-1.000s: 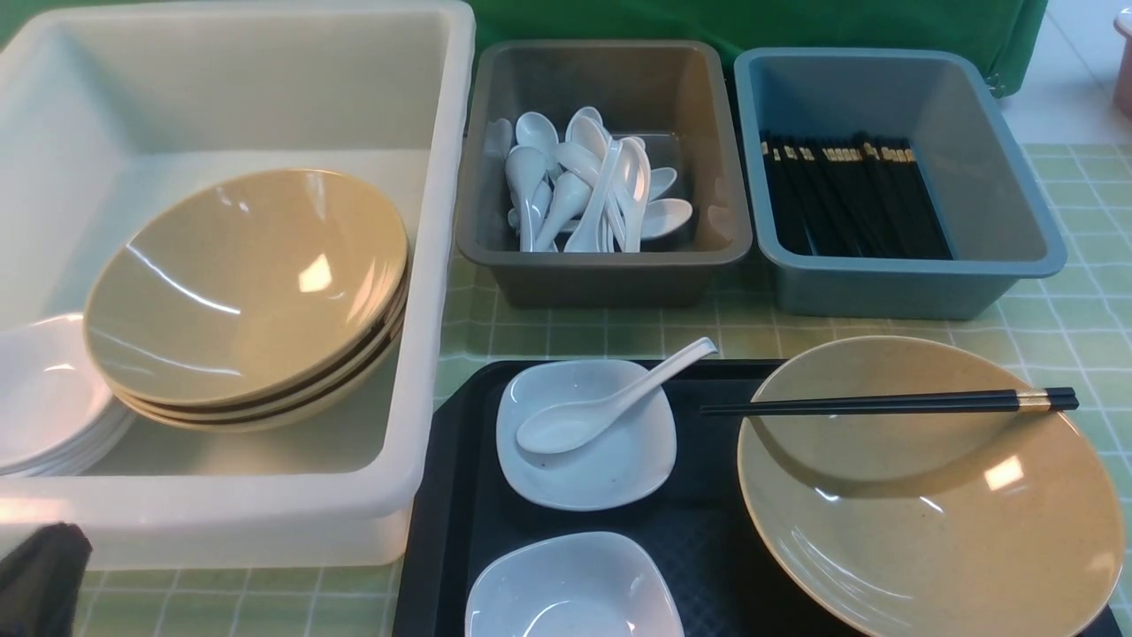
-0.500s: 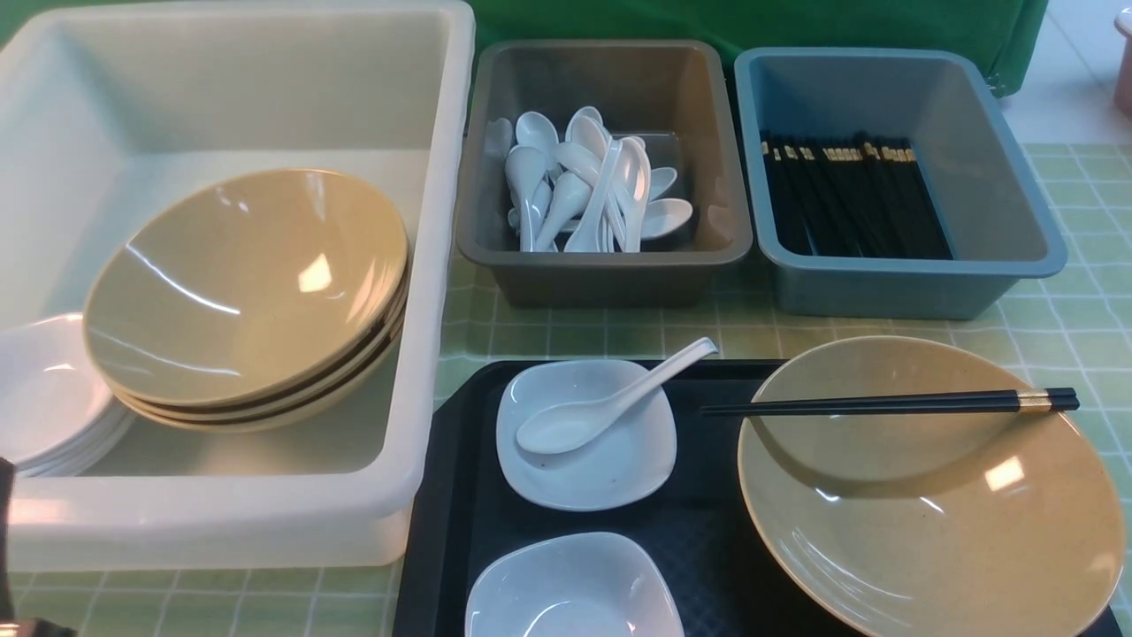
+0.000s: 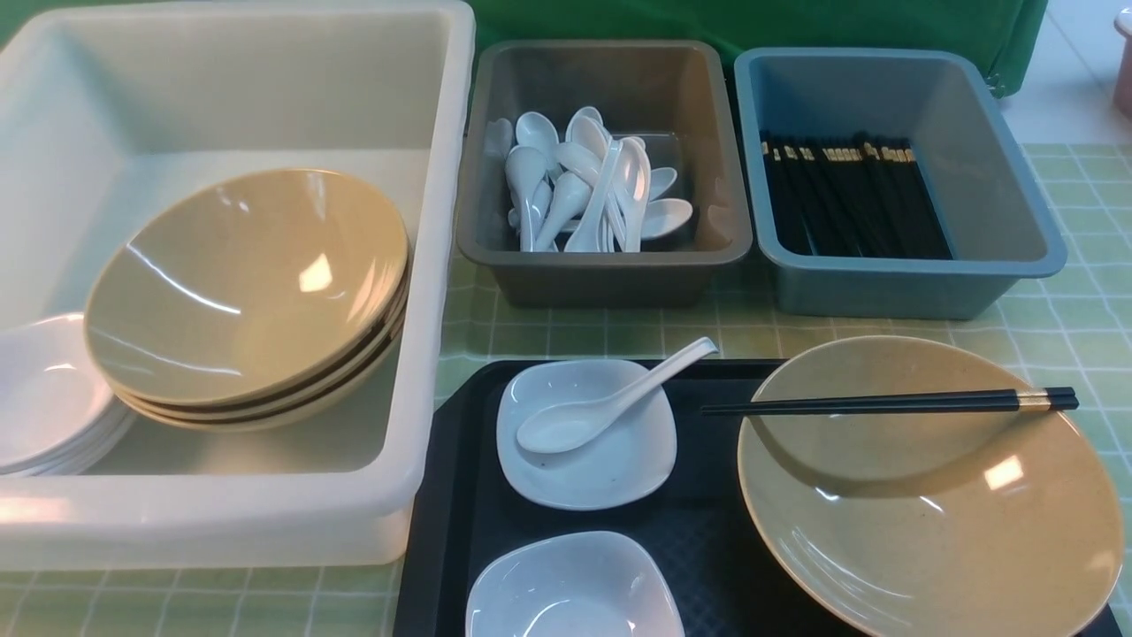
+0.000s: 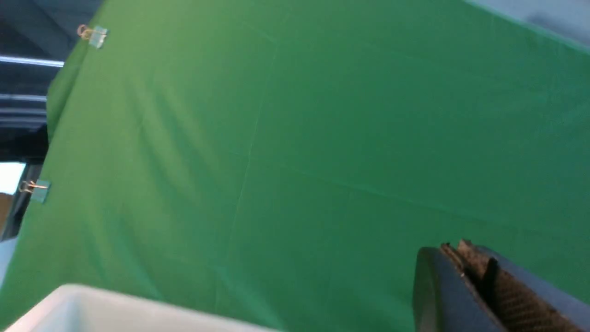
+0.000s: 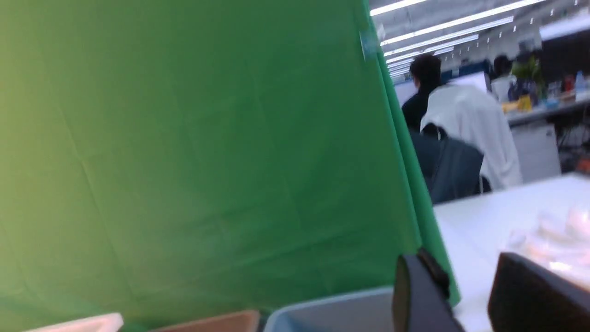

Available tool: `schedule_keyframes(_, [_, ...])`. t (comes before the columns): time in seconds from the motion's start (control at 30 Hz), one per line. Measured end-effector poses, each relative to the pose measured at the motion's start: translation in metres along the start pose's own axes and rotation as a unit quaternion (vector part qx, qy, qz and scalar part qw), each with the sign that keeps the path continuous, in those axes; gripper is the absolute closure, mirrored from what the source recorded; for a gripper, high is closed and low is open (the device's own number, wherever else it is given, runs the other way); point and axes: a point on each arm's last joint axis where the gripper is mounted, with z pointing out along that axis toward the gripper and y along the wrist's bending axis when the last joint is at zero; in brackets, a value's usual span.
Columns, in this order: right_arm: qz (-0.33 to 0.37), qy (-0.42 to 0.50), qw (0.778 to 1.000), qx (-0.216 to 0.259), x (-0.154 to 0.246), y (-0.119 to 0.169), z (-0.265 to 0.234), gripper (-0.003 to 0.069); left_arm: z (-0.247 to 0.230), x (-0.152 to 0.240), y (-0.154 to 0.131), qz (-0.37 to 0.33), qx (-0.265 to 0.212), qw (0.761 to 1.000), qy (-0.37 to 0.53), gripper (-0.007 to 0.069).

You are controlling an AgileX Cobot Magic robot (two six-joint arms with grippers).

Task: On green table put chopsticks spoon bowls plates into blue grey white boxes.
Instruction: 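Move the grippers toward the tableware on the black tray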

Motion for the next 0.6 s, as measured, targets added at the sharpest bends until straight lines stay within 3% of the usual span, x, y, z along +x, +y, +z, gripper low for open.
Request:
schedule_keyframes(0.1, [-0.022, 0.09, 0.995, 0.028, -0.027, 0.008, 0.024, 0.0423, 0.03, -0.021, -0.007, -0.011, -0.023, 0.994, 0.103, 0.0627])
schedule_keyframes(0.17, [-0.032, 0.145, 0.988, 0.043, -0.026, 0.007, 0.036, 0.0423, 0.04, -0.022, -0.008, -0.021, -0.03, 0.988, 0.147, 0.0627])
schedule_keyframes(0.23, [-0.065, 0.241, 0.966, 0.062, -0.018, 0.005, 0.062, 0.0423, 0.064, -0.006, -0.013, -0.047, -0.02, 0.963, 0.264, 0.0627])
schedule_keyframes(0.27, [-0.067, 0.249, 0.964, 0.063, -0.017, 0.004, 0.063, 0.0423, 0.064, -0.006, -0.014, -0.051, -0.016, 0.963, 0.265, 0.0627])
schedule_keyframes(0.43, [-0.082, 0.328, 0.939, 0.069, 0.006, -0.001, 0.087, 0.0423, 0.069, 0.031, -0.036, -0.052, 0.106, 0.925, 0.361, 0.0627])
schedule_keyframes(0.5, [-0.082, 0.338, 0.936, 0.061, 0.009, 0.001, 0.088, 0.0423, 0.067, 0.035, -0.04, -0.042, 0.128, 0.92, 0.368, 0.0627])
schedule_keyframes(0.6, [-0.092, 0.384, 0.919, 0.016, 0.02, 0.01, 0.09, 0.0423, 0.06, 0.049, -0.046, 0.002, 0.183, 0.905, 0.384, 0.0627])
